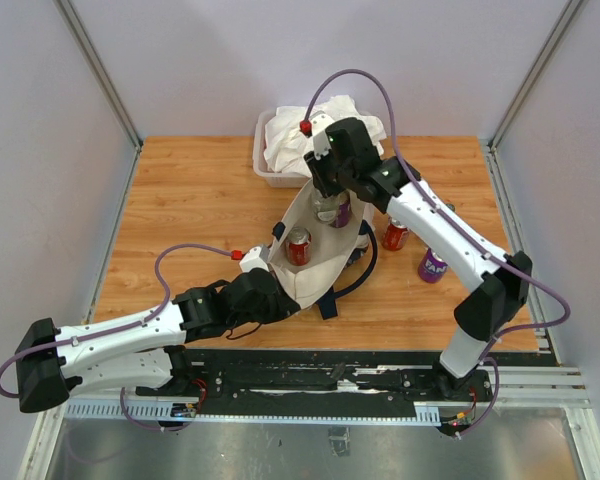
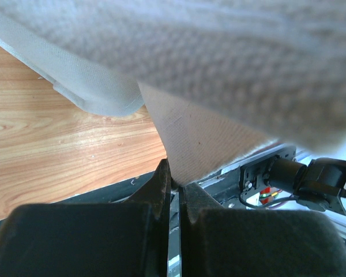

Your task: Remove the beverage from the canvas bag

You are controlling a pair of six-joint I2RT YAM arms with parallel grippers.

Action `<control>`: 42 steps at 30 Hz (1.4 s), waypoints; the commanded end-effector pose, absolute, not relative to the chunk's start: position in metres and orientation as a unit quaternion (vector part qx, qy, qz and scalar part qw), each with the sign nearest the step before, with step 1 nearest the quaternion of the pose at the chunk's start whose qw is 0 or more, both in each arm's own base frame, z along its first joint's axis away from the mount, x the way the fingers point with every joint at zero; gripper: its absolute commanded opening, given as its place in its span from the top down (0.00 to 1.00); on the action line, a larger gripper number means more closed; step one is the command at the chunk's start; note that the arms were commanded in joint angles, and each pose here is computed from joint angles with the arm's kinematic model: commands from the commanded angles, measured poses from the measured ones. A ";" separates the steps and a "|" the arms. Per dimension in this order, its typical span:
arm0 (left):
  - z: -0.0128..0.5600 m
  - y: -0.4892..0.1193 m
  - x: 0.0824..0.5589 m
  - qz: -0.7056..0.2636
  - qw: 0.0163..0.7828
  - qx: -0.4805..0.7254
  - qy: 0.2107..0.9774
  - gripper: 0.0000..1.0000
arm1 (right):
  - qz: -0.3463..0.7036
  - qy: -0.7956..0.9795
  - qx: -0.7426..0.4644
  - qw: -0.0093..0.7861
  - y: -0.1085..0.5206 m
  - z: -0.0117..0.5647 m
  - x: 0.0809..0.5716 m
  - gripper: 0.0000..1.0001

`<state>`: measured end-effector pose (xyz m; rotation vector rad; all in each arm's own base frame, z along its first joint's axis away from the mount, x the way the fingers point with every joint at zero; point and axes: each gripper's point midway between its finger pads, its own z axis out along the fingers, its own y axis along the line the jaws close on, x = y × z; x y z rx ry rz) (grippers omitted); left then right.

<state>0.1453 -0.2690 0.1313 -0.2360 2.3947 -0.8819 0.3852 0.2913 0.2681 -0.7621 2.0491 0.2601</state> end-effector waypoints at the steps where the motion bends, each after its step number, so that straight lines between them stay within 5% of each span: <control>1: 0.126 -0.264 0.142 -0.316 0.282 -0.081 0.902 0.99 | 0.117 0.751 -0.299 0.577 0.279 0.398 0.355 0.99; 14: 0.127 -0.261 0.142 -0.316 0.285 -0.080 0.902 1.00 | 0.023 0.739 -0.185 0.647 0.141 0.464 0.273 0.99; 27: 0.123 -0.254 0.139 -0.313 0.283 -0.087 0.903 0.99 | -0.002 0.809 -0.138 0.571 0.106 0.332 0.247 0.99; 42: 0.123 -0.256 0.140 -0.314 0.283 -0.090 0.902 0.99 | 0.038 0.840 -0.094 0.533 0.109 0.232 0.282 0.99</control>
